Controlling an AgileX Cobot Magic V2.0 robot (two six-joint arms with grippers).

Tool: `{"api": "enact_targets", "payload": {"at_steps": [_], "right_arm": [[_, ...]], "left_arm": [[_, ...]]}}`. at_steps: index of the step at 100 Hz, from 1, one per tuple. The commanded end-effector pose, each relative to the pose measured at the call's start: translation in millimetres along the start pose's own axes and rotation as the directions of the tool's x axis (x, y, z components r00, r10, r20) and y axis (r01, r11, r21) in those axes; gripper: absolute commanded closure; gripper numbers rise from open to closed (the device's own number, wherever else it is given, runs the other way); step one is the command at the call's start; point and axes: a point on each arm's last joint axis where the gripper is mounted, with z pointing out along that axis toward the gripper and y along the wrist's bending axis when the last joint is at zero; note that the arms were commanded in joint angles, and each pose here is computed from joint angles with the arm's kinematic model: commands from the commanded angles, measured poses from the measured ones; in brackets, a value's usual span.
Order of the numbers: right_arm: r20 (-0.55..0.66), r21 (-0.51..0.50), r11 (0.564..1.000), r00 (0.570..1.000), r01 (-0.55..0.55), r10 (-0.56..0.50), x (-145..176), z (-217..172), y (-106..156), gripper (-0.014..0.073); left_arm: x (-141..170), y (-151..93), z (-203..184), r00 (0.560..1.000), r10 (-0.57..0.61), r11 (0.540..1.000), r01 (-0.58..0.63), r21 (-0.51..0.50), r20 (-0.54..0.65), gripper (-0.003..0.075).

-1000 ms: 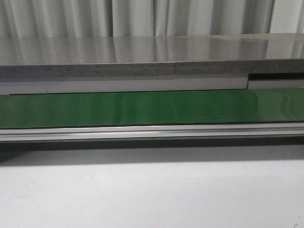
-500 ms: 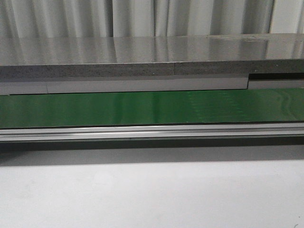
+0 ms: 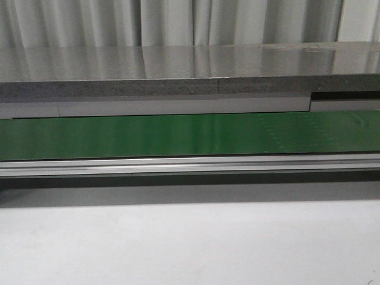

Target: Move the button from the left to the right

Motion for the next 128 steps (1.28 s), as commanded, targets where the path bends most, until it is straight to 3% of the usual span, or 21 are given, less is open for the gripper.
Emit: {"api": "enact_targets", "payload": {"at_steps": [1, 19, 128], "right_arm": [[0.122, 0.004, 1.000, 0.992, 0.010, -0.010, -14, -3, 0, 0.0662], [0.122, 0.004, 1.000, 0.992, 0.010, -0.010, -14, -3, 0, 0.0662], [0.122, 0.004, 1.000, 0.992, 0.010, -0.010, -14, -3, 0, 0.0662]], "left_arm": [[-9, -1, -1, 0.995, -0.019, 1.000, 0.017, 0.019, 0.101, 0.0741], [4, -1, -1, 0.984, -0.029, 0.999, 0.024, 0.028, 0.175, 0.0741], [5, -1, -1, 0.986, -0.028, 0.999, 0.025, 0.021, 0.166, 0.0741]]}}
